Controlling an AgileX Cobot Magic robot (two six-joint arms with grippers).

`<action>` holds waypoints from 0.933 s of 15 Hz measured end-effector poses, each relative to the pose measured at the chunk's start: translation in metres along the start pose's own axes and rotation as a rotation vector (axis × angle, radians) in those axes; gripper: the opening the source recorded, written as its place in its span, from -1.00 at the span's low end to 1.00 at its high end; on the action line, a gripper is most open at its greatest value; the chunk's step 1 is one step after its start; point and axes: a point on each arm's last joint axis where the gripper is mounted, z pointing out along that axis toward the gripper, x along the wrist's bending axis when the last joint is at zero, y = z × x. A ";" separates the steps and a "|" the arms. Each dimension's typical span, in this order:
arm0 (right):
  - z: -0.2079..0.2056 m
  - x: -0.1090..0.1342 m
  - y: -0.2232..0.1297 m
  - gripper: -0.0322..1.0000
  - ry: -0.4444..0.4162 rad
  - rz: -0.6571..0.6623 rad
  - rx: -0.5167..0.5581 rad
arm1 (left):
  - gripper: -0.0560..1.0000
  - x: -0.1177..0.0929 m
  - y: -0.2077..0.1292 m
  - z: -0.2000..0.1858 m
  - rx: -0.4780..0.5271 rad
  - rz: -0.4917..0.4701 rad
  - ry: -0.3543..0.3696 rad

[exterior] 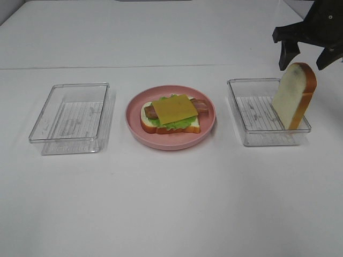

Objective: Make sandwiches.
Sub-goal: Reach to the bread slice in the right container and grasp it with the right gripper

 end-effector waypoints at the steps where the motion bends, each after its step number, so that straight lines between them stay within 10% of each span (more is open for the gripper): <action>1: 0.007 0.000 0.000 0.52 -0.007 -0.006 0.005 | 0.59 0.000 0.000 0.000 0.000 0.000 0.000; 6: 0.030 -0.002 -0.003 0.36 -0.028 -0.022 0.052 | 0.59 0.000 0.000 0.000 0.000 0.000 0.000; 14: 0.037 -0.002 -0.007 -0.53 -0.032 -0.024 0.095 | 0.59 0.000 0.000 0.000 0.000 0.000 0.000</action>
